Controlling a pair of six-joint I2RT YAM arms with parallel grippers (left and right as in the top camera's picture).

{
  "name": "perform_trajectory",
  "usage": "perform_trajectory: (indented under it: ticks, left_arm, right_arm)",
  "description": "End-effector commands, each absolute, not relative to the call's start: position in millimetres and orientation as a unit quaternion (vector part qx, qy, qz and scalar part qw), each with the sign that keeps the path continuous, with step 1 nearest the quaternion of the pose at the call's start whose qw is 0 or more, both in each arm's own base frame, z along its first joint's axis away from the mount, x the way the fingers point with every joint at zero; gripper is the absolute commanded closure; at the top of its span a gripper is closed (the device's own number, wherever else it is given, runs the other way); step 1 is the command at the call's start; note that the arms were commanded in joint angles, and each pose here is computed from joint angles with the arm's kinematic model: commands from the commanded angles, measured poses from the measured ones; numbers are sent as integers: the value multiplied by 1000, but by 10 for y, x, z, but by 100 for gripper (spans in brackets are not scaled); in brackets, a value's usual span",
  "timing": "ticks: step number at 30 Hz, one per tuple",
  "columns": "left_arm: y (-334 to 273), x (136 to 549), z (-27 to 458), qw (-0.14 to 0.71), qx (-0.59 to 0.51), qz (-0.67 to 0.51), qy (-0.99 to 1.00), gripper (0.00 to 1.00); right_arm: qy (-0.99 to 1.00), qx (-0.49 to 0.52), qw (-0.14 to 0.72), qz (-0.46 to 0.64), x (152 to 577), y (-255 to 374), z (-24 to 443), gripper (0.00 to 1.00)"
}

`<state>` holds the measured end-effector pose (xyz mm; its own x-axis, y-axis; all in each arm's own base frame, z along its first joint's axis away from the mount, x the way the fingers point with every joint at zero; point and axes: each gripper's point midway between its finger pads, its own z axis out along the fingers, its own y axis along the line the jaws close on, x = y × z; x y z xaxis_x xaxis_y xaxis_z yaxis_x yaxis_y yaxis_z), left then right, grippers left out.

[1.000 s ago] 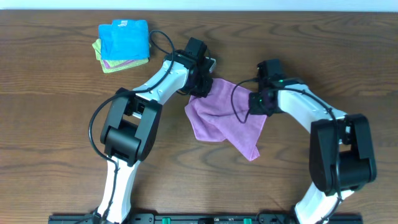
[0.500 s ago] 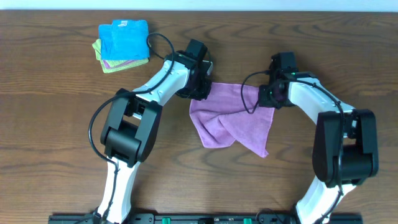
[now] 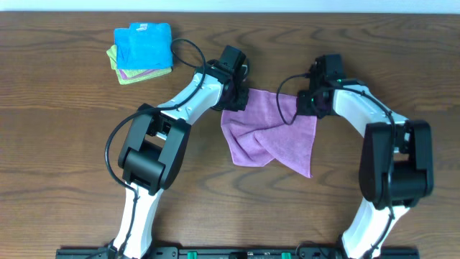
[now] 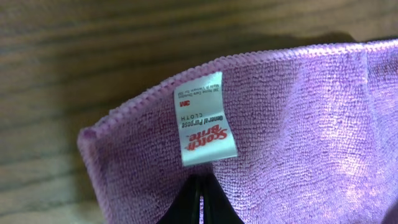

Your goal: Fold the cloth

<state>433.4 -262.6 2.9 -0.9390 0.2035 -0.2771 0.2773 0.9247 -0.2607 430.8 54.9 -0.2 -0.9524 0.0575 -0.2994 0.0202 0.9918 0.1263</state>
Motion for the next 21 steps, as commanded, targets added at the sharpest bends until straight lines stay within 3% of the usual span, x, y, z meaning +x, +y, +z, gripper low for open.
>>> perform_trajectory:
  ticks: [1,21]
  left_arm:
    - [-2479,4425,-60,137,104,-120,978,94]
    - [-2246,4859,74,193,66,-152,967,94]
  right_arm:
    - [986,5,152,72,4462,635,-39,99]
    - [984,-2,164,71,4908,670,20,99]
